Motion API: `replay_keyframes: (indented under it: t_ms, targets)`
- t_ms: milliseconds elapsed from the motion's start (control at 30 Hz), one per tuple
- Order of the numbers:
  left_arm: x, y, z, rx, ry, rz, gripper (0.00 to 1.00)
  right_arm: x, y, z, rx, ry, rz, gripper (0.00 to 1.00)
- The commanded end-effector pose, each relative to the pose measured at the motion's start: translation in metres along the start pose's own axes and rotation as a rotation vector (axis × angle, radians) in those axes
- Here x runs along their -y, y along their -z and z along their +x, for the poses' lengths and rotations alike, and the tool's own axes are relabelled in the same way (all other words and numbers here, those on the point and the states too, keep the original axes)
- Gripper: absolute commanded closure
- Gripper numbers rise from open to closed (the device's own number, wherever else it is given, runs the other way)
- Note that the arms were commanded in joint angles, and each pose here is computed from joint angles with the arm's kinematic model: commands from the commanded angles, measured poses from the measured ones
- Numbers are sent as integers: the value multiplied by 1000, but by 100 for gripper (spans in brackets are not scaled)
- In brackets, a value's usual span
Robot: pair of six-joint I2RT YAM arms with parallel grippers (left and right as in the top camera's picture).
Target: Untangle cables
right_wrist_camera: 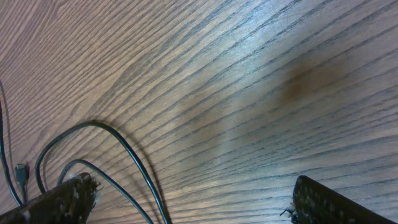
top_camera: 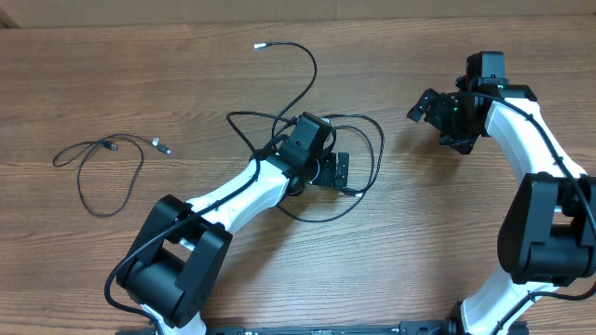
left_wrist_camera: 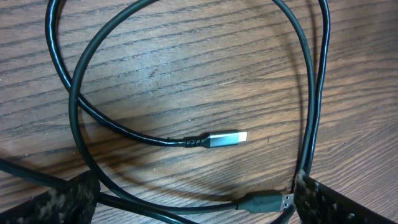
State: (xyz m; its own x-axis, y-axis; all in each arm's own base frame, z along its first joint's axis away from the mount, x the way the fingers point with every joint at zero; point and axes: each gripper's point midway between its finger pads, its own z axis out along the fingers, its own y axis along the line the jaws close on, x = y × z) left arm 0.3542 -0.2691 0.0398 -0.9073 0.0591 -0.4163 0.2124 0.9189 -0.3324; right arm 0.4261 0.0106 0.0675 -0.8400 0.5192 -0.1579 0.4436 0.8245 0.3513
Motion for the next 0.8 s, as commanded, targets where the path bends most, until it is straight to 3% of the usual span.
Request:
replay_keyframes:
  t_ms: [0,767]
  targets:
    - [3,9,-7,30,-15,1,1,-7,12,-8,39,11,-15,0]
    - [-8,9,-12,60,-14,-63,0,-7,12,-8,39,11,-15,0]
